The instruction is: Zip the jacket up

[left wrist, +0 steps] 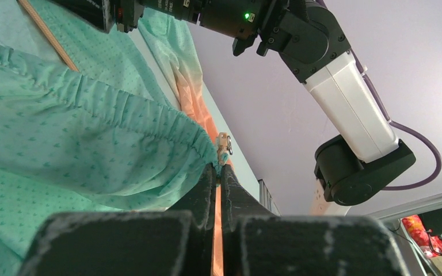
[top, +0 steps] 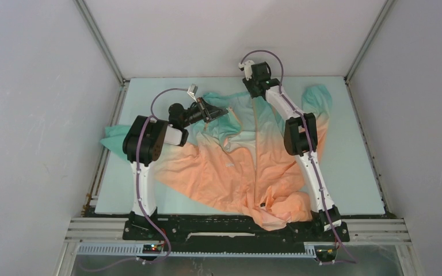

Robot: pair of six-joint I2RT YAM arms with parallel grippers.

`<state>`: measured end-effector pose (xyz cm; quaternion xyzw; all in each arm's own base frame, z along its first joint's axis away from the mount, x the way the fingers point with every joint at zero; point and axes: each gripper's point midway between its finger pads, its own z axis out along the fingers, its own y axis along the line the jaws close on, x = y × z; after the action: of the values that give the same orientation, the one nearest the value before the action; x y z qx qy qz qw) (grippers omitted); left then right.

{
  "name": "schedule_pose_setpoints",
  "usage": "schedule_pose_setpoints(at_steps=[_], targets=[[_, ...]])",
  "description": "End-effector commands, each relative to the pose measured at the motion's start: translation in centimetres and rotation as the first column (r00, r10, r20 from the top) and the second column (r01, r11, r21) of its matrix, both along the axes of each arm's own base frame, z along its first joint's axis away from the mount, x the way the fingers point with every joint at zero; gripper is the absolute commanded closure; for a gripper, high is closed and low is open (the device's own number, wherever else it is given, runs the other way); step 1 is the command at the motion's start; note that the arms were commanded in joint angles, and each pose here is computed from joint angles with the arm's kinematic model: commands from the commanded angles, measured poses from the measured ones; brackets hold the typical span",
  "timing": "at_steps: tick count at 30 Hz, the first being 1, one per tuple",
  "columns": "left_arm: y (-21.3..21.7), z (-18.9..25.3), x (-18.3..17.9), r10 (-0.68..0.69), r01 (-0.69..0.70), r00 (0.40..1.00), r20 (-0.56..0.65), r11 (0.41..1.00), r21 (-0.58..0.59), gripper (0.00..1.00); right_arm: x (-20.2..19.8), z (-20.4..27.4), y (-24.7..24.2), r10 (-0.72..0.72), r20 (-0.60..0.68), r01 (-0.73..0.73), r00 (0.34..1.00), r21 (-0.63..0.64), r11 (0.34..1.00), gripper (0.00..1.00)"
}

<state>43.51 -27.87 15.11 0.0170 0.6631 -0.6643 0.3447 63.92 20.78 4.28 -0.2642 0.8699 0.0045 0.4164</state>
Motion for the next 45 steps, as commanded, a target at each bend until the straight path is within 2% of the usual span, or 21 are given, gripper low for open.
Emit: schedule_pose_setpoints(at_steps=[1, 6, 8, 11, 16, 17, 20, 22, 25, 31, 37, 41, 45], targets=[[-0.4, 4.0, -0.8, -0.026, 0.029, 0.992, 0.124, 0.999, -0.026, 1.0, 1.8, 3.7, -1.4, -0.047, 0.104, 0.048, 0.993, -0.01, 0.999, 0.83], [-0.5, 3.9, -0.8, -0.029, 0.032, 0.992, 0.126, 0.999, -0.022, 1.0, 2.7, 4.0, -1.8, -0.042, 0.175, 0.058, 0.984, -0.091, 0.994, 1.0], [-0.5, 3.9, -0.8, -0.028, 0.031, 0.992, 0.125, 0.999, -0.019, 1.0, 2.7, 5.2, -1.6, -0.037, 0.195, 0.056, 0.98, -0.092, 0.994, 1.0], [-0.6, 4.0, -0.9, -0.031, 0.033, 0.991, 0.13, 0.999, -0.014, 1.0, 1.4, 8.6, -0.6, -0.025, 0.201, 0.031, 0.979, -0.025, 0.999, 1.0], [-0.7, 3.4, -0.7, -0.033, 0.034, 0.993, 0.115, 0.999, -0.008, 1.0, -4.2, 12.6, 1.2, 0.067, 0.101, -0.086, 0.993, 0.206, 0.975, 1.0], [-0.7, 3.4, -0.7, -0.034, 0.035, 0.993, 0.114, 0.999, -0.008, 1.0, -5.6, 13.1, 1.6, 0.101, 0.061, -0.115, 0.993, 0.282, 0.953, 1.0], [-0.8, 3.2, -0.6, -0.034, 0.035, 0.994, 0.108, 0.999, -0.007, 1.0, -8.8, 13.9, 0.5, 0.123, -0.079, -0.069, 0.989, 0.492, 0.868, 1.0], [-0.8, 3.1, -0.6, -0.031, 0.032, 0.994, 0.106, 0.999, -0.006, 1.0, -11.8, 13.5, 0.8, 0.212, -0.161, -0.074, 0.964, 0.605, 0.793, 1.0], [-0.8, 3.2, -0.6, -0.033, 0.034, 0.993, 0.11, 0.999, -0.006, 1.0, -15.4, 13.3, 0.8, 0.302, -0.232, -0.074, 0.924, 0.668, 0.741, 1.0], [-0.4, 3.2, -0.6, -0.02, 0.019, 0.994, 0.112, 1.0, 0.011, 1.0, -21.8, 10.1, 0.7, 0.399, -0.381, -0.029, 0.834, 0.692, 0.722, 1.0], [1.5, 2.7, 0.1, 0.04, -0.046, 0.993, 0.107, 0.998, 0.051, 1.0, -23.4, 5.3, 2.0, 0.366, -0.476, 0.026, 0.8, 0.636, 0.771, 1.0], [2.1, 2.3, 0.4, 0.06, -0.068, 0.993, 0.098, 0.995, 0.071, 1.0, -21.6, 3.6, 1.3, 0.247, -0.471, 0.106, 0.847, 0.604, 0.79, 1.0], [2.3, 2.3, 0.5, 0.073, -0.081, 0.993, 0.097, 0.993, 0.081, 1.0, -18.8, 3.7, -1.0, 0.056, -0.403, 0.159, 0.913, 0.48, 0.863, 1.0]])
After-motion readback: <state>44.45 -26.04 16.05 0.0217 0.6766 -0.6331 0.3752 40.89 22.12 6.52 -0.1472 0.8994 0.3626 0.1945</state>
